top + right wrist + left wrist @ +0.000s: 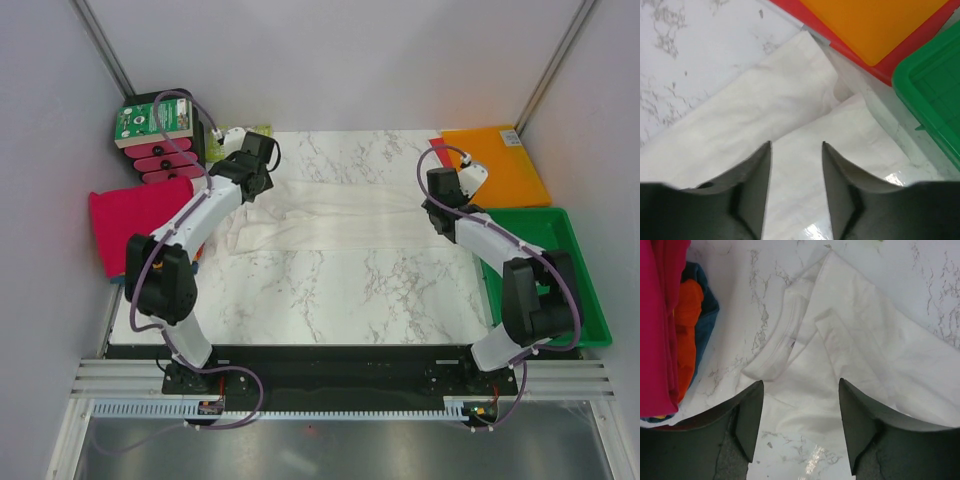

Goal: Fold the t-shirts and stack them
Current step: Fold the tshirt

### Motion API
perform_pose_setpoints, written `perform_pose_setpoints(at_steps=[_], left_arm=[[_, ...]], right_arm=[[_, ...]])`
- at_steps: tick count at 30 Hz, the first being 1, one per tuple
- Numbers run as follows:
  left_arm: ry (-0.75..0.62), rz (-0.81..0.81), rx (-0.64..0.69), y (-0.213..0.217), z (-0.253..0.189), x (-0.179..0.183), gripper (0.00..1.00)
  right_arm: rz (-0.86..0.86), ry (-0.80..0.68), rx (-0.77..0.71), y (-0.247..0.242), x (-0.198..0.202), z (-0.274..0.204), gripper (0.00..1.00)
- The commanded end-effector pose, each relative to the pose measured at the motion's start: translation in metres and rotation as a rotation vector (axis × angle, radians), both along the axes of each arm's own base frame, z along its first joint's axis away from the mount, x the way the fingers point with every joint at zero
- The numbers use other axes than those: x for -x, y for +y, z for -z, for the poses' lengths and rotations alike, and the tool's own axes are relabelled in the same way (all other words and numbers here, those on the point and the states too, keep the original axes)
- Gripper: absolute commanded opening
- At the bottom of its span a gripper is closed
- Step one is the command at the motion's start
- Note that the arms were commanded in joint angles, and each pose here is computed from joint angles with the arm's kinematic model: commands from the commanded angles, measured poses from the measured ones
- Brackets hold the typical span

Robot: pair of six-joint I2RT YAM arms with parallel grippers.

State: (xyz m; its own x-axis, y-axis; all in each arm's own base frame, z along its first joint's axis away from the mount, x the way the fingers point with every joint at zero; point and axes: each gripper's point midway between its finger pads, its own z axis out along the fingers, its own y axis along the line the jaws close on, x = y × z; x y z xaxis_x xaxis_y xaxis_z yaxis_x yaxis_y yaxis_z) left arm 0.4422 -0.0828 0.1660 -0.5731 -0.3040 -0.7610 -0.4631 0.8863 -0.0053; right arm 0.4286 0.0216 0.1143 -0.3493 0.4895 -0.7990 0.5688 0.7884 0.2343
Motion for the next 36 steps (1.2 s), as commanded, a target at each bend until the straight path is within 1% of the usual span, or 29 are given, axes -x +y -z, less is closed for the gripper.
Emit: perform_pose_setpoints(at_steps=[1,2,3,5,6,8,11,16,21,24,30,31,36], left_arm=[[-0.013,-0.006,0.048,-0.008,0.005,0.024,0.64],[0.005,0.015,0.069,-0.017,0.012,0.029,0.56],[0.036,0.025,0.071,-0.021,0.025,0.036,0.52],[0.07,0.055,0.075,-0.035,0.04,0.042,0.41],[0.092,0.063,0.07,-0.038,0.048,0.046,0.39],[0.126,0.075,0.075,-0.046,0.063,0.051,0.36],[0.166,0.084,0.084,-0.052,0.081,0.056,0.36],[0.228,0.091,0.081,-0.058,0.106,0.057,0.35],[0.294,0.055,0.049,-0.052,0.133,0.062,0.35],[0.342,0.003,0.021,-0.04,0.142,0.073,0.34],[0.421,-0.08,-0.036,-0.006,0.143,0.104,0.35],[0.409,-0.079,-0.039,-0.002,0.136,0.107,0.35],[0.431,-0.091,-0.082,0.017,0.125,0.136,0.35]], right_arm=[[-0.025,0.05,-0.014,0.006,0.021,0.027,0.14],[-0.034,0.066,-0.022,0.008,0.022,0.034,0.02],[-0.053,0.09,-0.035,0.012,0.022,0.044,0.0],[-0.072,0.113,-0.05,0.018,0.018,0.052,0.0],[-0.084,0.149,-0.06,0.022,0.02,0.064,0.0],[-0.089,0.155,-0.071,0.025,0.016,0.067,0.0],[-0.106,0.162,-0.075,0.032,0.012,0.073,0.0],[-0.13,0.215,-0.096,0.041,0.014,0.092,0.0],[-0.146,0.27,-0.12,0.046,0.022,0.11,0.0],[-0.167,0.294,-0.133,0.052,0.028,0.115,0.0],[-0.171,0.336,-0.142,0.055,0.055,0.117,0.0],[-0.173,0.34,-0.144,0.056,0.059,0.117,0.0],[-0.181,0.347,-0.15,0.057,0.087,0.114,0.0]])
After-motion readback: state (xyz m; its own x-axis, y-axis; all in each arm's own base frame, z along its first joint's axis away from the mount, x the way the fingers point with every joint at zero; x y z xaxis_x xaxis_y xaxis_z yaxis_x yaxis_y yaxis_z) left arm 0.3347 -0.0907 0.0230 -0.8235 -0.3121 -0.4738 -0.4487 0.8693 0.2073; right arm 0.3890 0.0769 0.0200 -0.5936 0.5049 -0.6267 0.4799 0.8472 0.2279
